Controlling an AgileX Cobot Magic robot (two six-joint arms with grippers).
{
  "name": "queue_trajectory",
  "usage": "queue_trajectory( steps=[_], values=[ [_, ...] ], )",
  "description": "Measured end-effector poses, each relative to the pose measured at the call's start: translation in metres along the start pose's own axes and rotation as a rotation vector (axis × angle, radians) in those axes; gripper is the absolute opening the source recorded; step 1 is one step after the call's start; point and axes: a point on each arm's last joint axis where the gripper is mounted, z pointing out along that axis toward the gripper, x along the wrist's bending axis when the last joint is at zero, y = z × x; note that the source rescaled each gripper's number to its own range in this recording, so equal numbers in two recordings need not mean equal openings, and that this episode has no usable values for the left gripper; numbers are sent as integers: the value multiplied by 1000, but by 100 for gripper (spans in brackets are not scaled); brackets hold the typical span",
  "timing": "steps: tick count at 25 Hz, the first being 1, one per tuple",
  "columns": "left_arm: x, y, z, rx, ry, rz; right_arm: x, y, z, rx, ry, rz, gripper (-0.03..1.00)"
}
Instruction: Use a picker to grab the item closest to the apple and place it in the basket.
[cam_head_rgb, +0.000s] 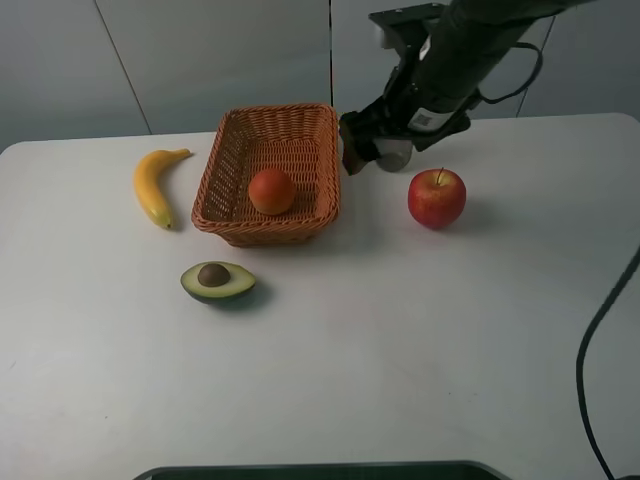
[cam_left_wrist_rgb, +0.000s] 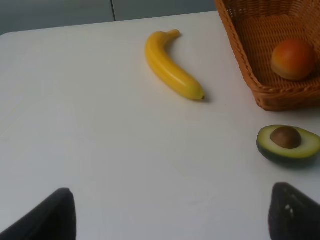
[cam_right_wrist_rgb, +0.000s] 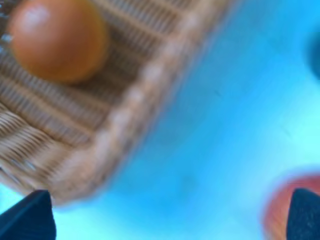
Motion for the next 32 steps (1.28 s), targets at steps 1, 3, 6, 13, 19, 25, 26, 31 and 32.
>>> queue_trajectory(
  steps=[1,3,6,13,19,25,26,31,32],
  values=[
    [0,0,0,0,0,0,-10,-9,-10,-9,-13,35,100],
    [0,0,0,0,0,0,-29,-28,-26,-18,-38,98,100],
    [0,0,0,0,0,0,-56,-61,-58,-55,-84,194,100],
    [0,0,0,0,0,0,-90,-128,-130,-170,-222,375,100],
    [0,0,0,0,0,0,-73,-166,-181,-318,-279,393,100],
    [0,0,0,0,0,0,-51,-202,-211,-404,-305,362,100],
    [0,0,0,0,0,0,-47,-209,-216,-420,-311,357,100],
    [0,0,0,0,0,0,-33,-232,-226,-492,-312,313,100],
    [0,0,0,0,0,0,-30,-238,-226,-507,-311,307,100]
  ],
)
